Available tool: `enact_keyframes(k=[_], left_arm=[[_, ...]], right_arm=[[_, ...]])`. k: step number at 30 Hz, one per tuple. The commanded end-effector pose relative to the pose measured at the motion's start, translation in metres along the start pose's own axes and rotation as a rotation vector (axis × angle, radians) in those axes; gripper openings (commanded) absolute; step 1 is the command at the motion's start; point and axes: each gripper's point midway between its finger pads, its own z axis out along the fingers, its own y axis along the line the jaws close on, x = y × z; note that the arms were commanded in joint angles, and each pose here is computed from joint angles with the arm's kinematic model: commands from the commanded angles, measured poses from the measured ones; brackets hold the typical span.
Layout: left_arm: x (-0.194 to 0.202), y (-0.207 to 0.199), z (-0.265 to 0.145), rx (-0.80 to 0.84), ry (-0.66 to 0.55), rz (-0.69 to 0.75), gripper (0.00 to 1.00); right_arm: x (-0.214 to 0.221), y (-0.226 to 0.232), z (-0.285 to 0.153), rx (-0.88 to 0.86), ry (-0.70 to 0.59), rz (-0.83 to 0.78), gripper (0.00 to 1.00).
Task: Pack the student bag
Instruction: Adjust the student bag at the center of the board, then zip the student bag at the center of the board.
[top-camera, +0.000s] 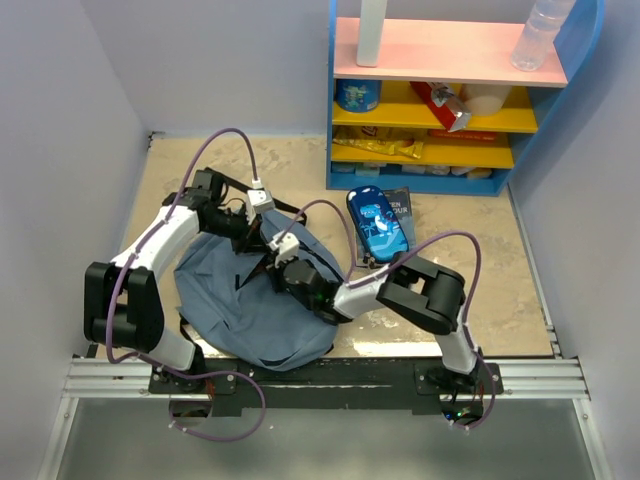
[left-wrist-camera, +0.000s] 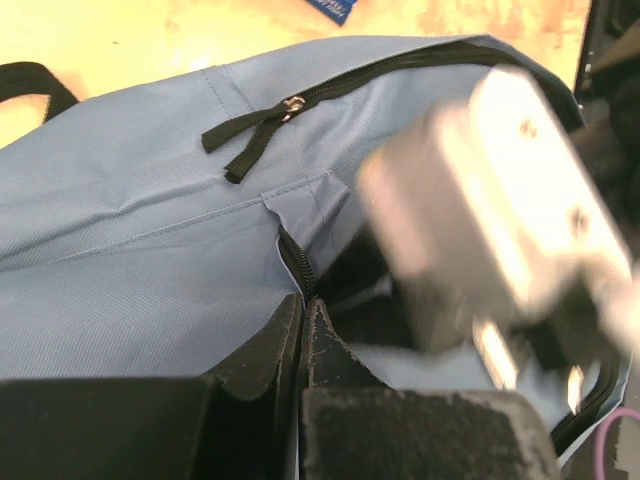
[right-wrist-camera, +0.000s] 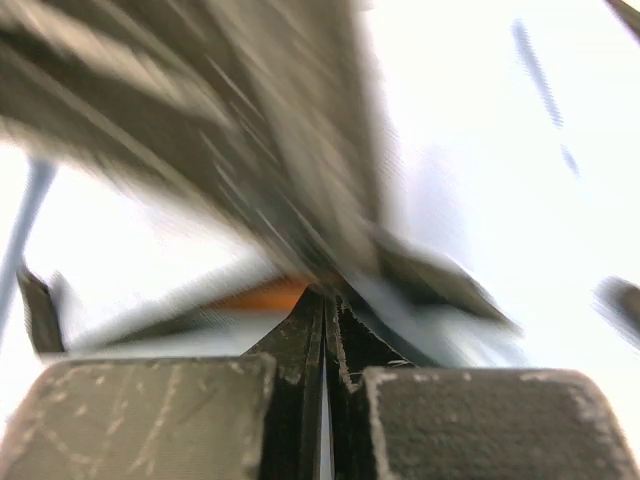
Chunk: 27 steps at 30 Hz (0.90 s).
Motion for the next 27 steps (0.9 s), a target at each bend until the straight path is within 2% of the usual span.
enact_keyframes(k=[1, 8, 11, 12, 14, 15, 17, 18, 20, 21, 23, 27], left_arm=[[-0.026, -0.008, -0.007, 0.055, -0.069, 0.046, 0.00], [-0.025, -0.002, -0.010, 0.024, -0.049, 0.055, 0.00], [-0.025, 0.002, -0.009, 0.016, -0.042, 0.046, 0.00], [-0.026, 0.006, -0.007, 0.011, -0.045, 0.043, 0.05], [-0.027, 0.010, -0.005, 0.000, -0.045, 0.013, 0.26], [-0.027, 0.015, -0.003, -0.008, -0.045, 0.009, 0.40], [-0.023, 0.022, -0.002, -0.039, -0.022, -0.020, 0.53], [-0.024, 0.025, -0.004, -0.061, -0.023, -0.014, 0.62], [-0.026, 0.030, -0.015, -0.116, -0.035, 0.000, 0.72], [-0.022, 0.034, -0.023, -0.145, -0.044, -0.012, 0.73], [-0.026, 0.039, -0.041, -0.204, -0.076, 0.002, 0.77], [-0.007, 0.068, -0.101, -0.355, -0.123, -0.069, 0.81]], right_arm=[[-0.050, -0.011, -0.034, 0.047, -0.155, 0.039, 0.00], [-0.039, -0.027, -0.085, 0.070, -0.177, 0.052, 0.00], [-0.040, -0.031, -0.093, 0.072, -0.180, 0.054, 0.00], [-0.038, -0.028, -0.093, 0.061, -0.176, 0.049, 0.00], [-0.039, -0.019, -0.093, 0.028, -0.169, 0.027, 0.00], [-0.040, -0.015, -0.092, 0.012, -0.165, 0.019, 0.00], [-0.042, -0.001, -0.090, -0.037, -0.154, -0.005, 0.12], [-0.044, 0.003, -0.090, -0.053, -0.150, -0.014, 0.26], [-0.052, 0.019, -0.088, -0.104, -0.151, -0.044, 0.33], [-0.057, 0.024, -0.088, -0.119, -0.153, -0.046, 0.38], [-0.066, 0.041, -0.085, -0.176, -0.149, -0.062, 0.41], [-0.082, 0.069, -0.083, -0.255, -0.153, -0.068, 0.48]])
